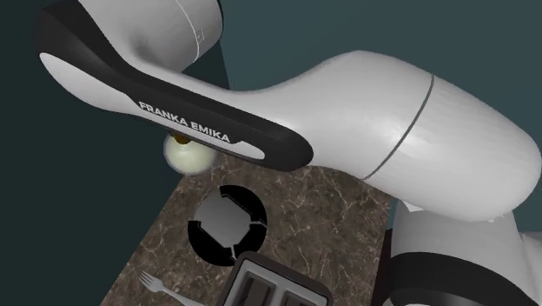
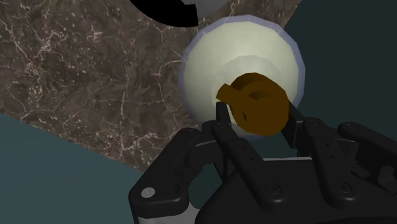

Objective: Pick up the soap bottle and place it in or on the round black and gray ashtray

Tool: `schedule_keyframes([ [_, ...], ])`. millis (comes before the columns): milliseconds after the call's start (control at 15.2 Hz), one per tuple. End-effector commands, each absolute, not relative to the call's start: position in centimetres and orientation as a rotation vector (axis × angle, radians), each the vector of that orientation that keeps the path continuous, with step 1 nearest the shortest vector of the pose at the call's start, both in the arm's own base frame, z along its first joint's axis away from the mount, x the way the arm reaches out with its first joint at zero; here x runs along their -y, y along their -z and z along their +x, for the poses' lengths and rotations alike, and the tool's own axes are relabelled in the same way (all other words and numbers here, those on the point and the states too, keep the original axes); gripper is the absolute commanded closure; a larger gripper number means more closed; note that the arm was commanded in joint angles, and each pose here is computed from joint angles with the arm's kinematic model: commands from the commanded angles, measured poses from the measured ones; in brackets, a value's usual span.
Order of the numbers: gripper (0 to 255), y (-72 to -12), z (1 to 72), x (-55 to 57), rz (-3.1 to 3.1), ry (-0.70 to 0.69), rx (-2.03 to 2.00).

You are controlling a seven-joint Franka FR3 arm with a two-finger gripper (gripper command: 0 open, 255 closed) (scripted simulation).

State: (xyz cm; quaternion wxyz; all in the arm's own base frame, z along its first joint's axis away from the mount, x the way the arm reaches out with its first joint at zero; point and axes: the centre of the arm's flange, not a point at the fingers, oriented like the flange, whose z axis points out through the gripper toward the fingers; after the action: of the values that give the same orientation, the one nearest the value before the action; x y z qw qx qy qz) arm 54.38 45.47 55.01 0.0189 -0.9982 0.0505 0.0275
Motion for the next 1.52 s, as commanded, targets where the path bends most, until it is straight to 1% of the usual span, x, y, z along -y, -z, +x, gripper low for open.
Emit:
schedule_keyframes([
  [0, 255, -55.6, 54.4, -45.4, -3.099, -0.085, -0.157],
  [858, 255, -61.2, 38.2, -41.6, -3.099, -0.085, -0.157],
  [1452, 255, -56.5, 38.2, -41.6, -3.099, -0.085, -0.157],
])
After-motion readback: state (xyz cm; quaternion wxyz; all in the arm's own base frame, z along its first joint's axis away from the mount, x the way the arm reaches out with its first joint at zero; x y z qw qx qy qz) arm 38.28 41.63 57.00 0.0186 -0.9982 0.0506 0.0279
